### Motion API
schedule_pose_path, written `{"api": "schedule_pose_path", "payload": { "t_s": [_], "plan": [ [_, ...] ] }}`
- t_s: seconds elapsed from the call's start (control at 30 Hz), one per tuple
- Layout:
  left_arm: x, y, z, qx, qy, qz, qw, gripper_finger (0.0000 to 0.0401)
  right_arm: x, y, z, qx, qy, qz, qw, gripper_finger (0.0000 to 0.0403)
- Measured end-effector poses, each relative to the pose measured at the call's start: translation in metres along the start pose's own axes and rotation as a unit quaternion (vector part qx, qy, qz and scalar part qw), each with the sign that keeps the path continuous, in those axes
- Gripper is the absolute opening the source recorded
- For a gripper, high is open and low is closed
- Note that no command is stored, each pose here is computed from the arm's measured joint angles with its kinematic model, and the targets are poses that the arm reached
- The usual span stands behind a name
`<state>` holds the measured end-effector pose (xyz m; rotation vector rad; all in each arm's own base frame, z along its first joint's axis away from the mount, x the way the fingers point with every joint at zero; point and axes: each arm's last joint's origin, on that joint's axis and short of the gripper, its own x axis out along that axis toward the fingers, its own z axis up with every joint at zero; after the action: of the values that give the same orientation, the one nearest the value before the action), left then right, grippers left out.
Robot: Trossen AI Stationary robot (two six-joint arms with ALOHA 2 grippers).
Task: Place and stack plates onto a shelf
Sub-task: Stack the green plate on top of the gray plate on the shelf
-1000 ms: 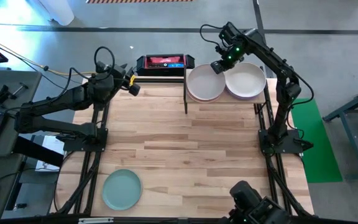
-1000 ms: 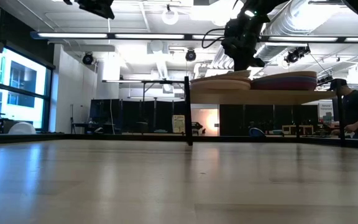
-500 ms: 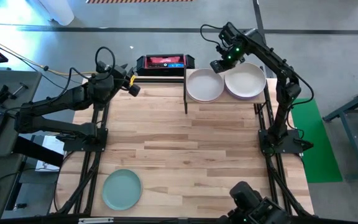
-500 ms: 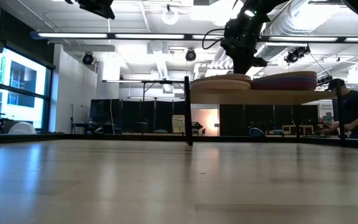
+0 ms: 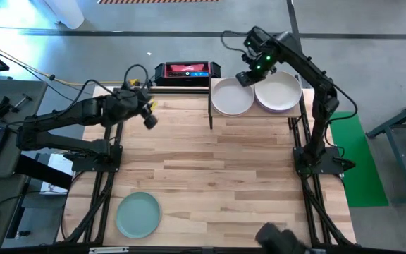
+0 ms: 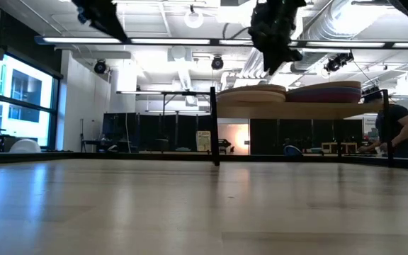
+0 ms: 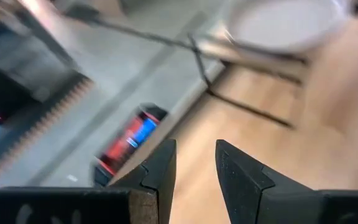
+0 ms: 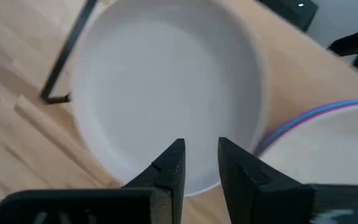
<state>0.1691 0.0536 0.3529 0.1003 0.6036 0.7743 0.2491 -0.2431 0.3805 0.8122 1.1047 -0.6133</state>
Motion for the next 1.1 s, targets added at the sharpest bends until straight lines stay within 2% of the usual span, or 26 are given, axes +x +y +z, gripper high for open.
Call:
{"api": "schedule_pose_path", "payload": {
  "t_s": [0.27, 0.43, 0.6, 0.8, 1.0, 1.1],
  "plan": [
    [-0.006, -0.012, -0.02, -0.013, 0.101, -0.127, 0.987, 0.0104, 0.01, 0.066, -0.022, -0.059, 0.02, 0.02, 0.998, 0.0075],
    [-0.015, -0.022, -0.029, -0.017, 0.151, -0.201, 0.968, 0.0104, 0.016, 0.106, -0.04, -0.097, 0.023, 0.024, 0.995, 0.0075],
    [-0.029, -0.035, -0.04, 0.006, 0.205, -0.26, 0.944, 0.0104, 0.02, 0.135, -0.059, -0.123, 0.021, 0.007, 0.992, 0.0075],
    [-0.047, -0.053, -0.053, 0.022, 0.243, -0.312, 0.918, 0.0104, 0.022, 0.162, -0.081, -0.152, 0.024, 0.004, 0.988, 0.0075],
    [-0.06, -0.082, -0.086, 0.056, 0.3, -0.355, 0.884, 0.0104, 0.023, 0.188, -0.11, -0.197, 0.043, 0.01, 0.979, 0.0075],
    [-0.065, -0.091, -0.1, 0.077, 0.314, -0.348, 0.88, 0.0104, 0.023, 0.2, -0.124, -0.215, 0.049, 0.014, 0.975, 0.0075]
  ]
}}
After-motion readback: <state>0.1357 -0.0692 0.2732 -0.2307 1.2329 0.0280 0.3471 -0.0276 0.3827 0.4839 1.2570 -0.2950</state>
